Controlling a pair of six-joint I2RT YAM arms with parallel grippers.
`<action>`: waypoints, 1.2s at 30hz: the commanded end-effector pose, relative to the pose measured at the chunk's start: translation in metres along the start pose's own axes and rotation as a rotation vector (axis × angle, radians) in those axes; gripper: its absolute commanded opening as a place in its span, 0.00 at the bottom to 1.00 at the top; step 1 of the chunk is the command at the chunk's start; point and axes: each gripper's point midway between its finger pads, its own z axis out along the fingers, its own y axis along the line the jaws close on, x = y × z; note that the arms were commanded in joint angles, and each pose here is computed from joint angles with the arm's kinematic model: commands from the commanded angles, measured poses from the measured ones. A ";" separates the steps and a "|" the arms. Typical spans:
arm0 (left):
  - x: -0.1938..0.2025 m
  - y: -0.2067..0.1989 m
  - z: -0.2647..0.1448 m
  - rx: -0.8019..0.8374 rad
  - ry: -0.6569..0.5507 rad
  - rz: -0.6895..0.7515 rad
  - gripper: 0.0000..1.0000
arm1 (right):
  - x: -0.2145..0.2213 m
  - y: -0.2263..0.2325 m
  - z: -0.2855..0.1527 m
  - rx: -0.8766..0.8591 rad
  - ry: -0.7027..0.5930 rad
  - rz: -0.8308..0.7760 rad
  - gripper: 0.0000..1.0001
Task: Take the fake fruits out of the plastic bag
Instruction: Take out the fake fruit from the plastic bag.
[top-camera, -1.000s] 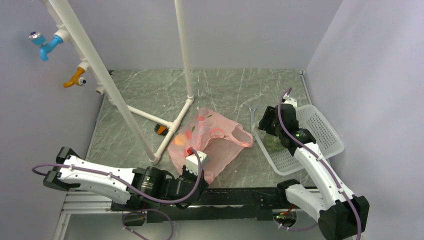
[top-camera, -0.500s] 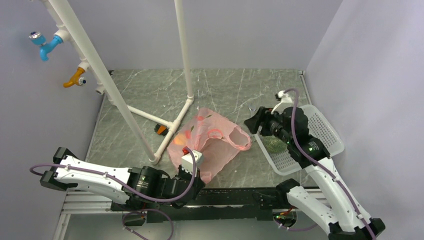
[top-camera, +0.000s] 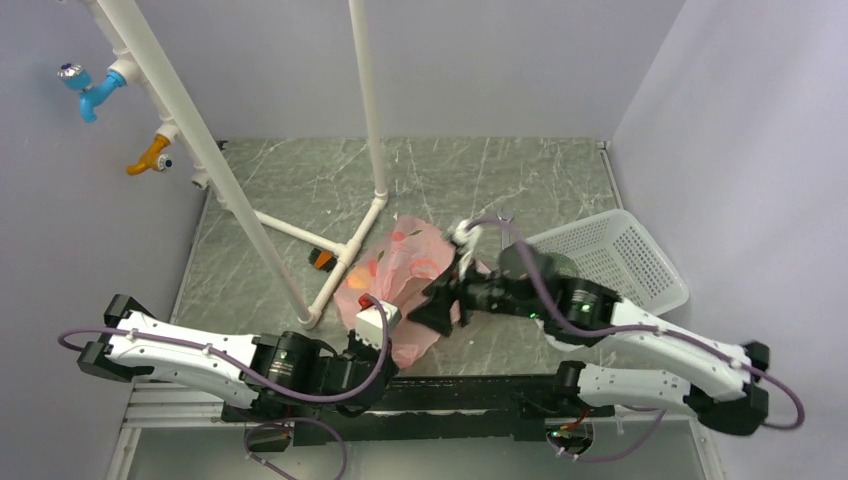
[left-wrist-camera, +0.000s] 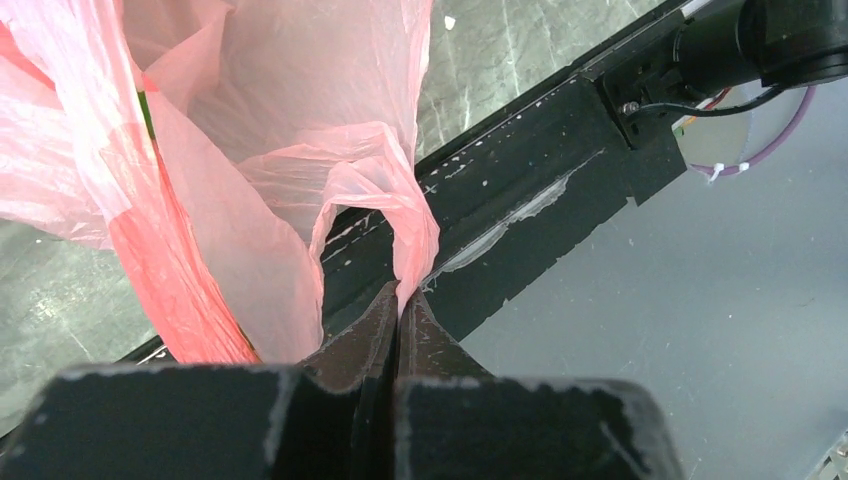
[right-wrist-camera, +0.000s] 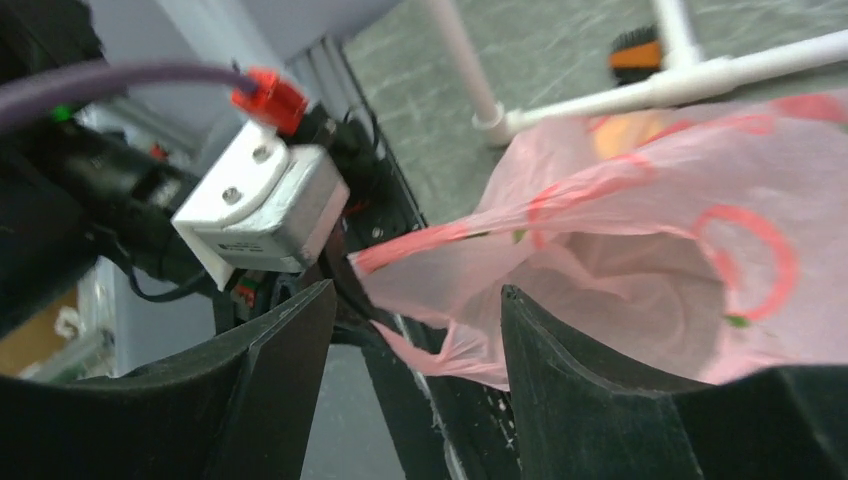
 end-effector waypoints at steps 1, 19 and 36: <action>-0.012 0.000 -0.012 0.006 -0.025 -0.033 0.00 | 0.043 0.010 0.034 0.033 0.091 -0.113 0.63; 0.005 0.023 -0.013 -0.028 0.013 -0.073 0.00 | 0.086 -0.114 0.096 0.591 -0.139 0.091 0.27; 0.010 0.010 -0.006 -0.025 0.039 -0.033 0.00 | 0.094 -0.163 0.174 0.629 -0.297 0.158 0.39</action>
